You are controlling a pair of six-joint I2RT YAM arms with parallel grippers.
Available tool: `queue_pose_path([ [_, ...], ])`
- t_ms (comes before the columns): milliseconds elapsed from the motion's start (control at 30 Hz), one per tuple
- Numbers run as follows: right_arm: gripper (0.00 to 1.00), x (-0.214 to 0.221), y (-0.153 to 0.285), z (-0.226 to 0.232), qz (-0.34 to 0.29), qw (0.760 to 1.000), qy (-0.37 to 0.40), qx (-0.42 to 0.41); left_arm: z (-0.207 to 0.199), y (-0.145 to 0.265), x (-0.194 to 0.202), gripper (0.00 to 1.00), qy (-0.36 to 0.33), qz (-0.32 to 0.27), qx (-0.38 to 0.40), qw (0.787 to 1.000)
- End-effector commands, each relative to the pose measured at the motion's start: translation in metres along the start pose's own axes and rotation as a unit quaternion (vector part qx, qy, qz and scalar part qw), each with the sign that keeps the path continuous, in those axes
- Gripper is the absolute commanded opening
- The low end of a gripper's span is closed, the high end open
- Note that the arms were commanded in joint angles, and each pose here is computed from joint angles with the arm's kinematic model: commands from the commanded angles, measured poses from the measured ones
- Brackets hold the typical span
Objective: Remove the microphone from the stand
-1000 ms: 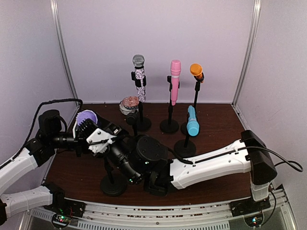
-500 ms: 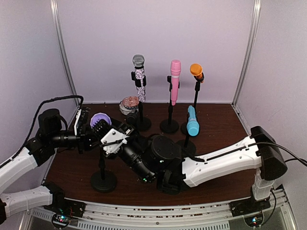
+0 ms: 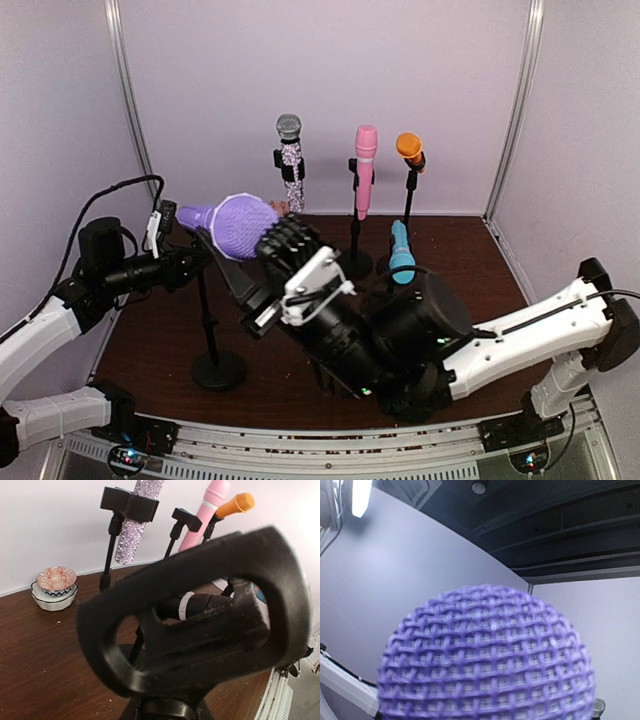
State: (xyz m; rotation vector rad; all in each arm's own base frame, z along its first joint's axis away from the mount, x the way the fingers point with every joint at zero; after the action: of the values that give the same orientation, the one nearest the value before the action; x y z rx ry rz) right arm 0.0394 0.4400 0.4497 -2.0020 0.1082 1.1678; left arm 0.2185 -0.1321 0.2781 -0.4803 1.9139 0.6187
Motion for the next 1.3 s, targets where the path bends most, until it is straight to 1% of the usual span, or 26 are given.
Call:
queue_pose_path([
  [0, 0.00, -0.063, 0.005, -0.036, -0.069, 0.996, -0.034, 0.053, -0.001, 0.007, -0.030, 0.00, -0.022, -0.051, -0.030, 0.998],
  [100, 0.00, -0.054, 0.006, -0.059, -0.001, 0.993, -0.013, 0.119, -0.012, 0.009, -0.040, 0.00, -0.048, -0.054, 0.005, 0.997],
  [200, 0.00, -0.043, 0.013, -0.099, 0.077, 0.976, -0.002, 0.205, -0.026, 0.013, -0.048, 0.00, -0.083, -0.054, 0.048, 0.994],
  [300, 0.00, -0.038, 0.036, -0.149, 0.131, 0.946, -0.007, 0.297, -0.035, 0.018, -0.052, 0.00, -0.112, -0.051, 0.071, 0.990],
  [367, 0.00, -0.034, 0.053, -0.178, 0.158, 0.927, -0.001, 0.341, -0.040, 0.020, -0.052, 0.00, -0.126, -0.046, 0.085, 0.987],
  [500, 0.00, -0.028, 0.088, -0.228, 0.180, 0.892, -0.016, 0.415, -0.044, 0.022, -0.051, 0.00, -0.133, -0.036, 0.101, 0.985],
  [600, 0.00, -0.017, 0.112, -0.260, 0.207, 0.860, -0.020, 0.466, -0.047, 0.024, -0.054, 0.00, -0.143, -0.036, 0.106, 0.983],
  [700, 0.00, 0.005, 0.133, -0.293, 0.238, 0.825, -0.022, 0.511, -0.049, 0.025, -0.057, 0.00, -0.153, -0.032, 0.111, 0.982],
  [733, 0.00, 0.015, 0.141, -0.304, 0.251, 0.815, -0.027, 0.521, -0.050, 0.025, -0.058, 0.00, -0.155, -0.030, 0.112, 0.981],
  [800, 0.00, 0.036, 0.158, -0.327, 0.260, 0.796, -0.074, 0.541, -0.051, 0.025, -0.061, 0.00, -0.159, -0.030, 0.115, 0.980],
  [933, 0.00, 0.089, 0.192, -0.360, 0.320, 0.751, -0.141, 0.560, -0.052, 0.025, -0.065, 0.00, -0.161, -0.031, 0.118, 0.979],
  [1000, 0.00, 0.116, 0.204, -0.373, 0.358, 0.728, -0.182, 0.555, -0.052, 0.025, -0.065, 0.00, -0.161, -0.030, 0.121, 0.979],
  [1133, 0.00, 0.167, 0.219, -0.387, 0.427, 0.689, -0.248, 0.530, -0.053, 0.025, -0.064, 0.00, -0.160, -0.029, 0.123, 0.979],
  [1267, 0.00, 0.210, 0.227, -0.399, 0.488, 0.644, -0.291, 0.512, -0.055, 0.025, -0.065, 0.00, -0.159, -0.027, 0.131, 0.978],
])
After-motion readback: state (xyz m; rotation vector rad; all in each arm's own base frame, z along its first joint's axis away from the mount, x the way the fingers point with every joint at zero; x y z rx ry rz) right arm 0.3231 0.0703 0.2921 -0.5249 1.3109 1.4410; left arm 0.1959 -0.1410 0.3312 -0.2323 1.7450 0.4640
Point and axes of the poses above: each gripper's point midway between its finger pads, its own y axis back along the fingers, its own z axis along the line the jaws close on, x = y × z, the point moved 7 cm from there along y, back along the fingers, and after that the axes turned 1 degree about y, right-handed, at the moved point
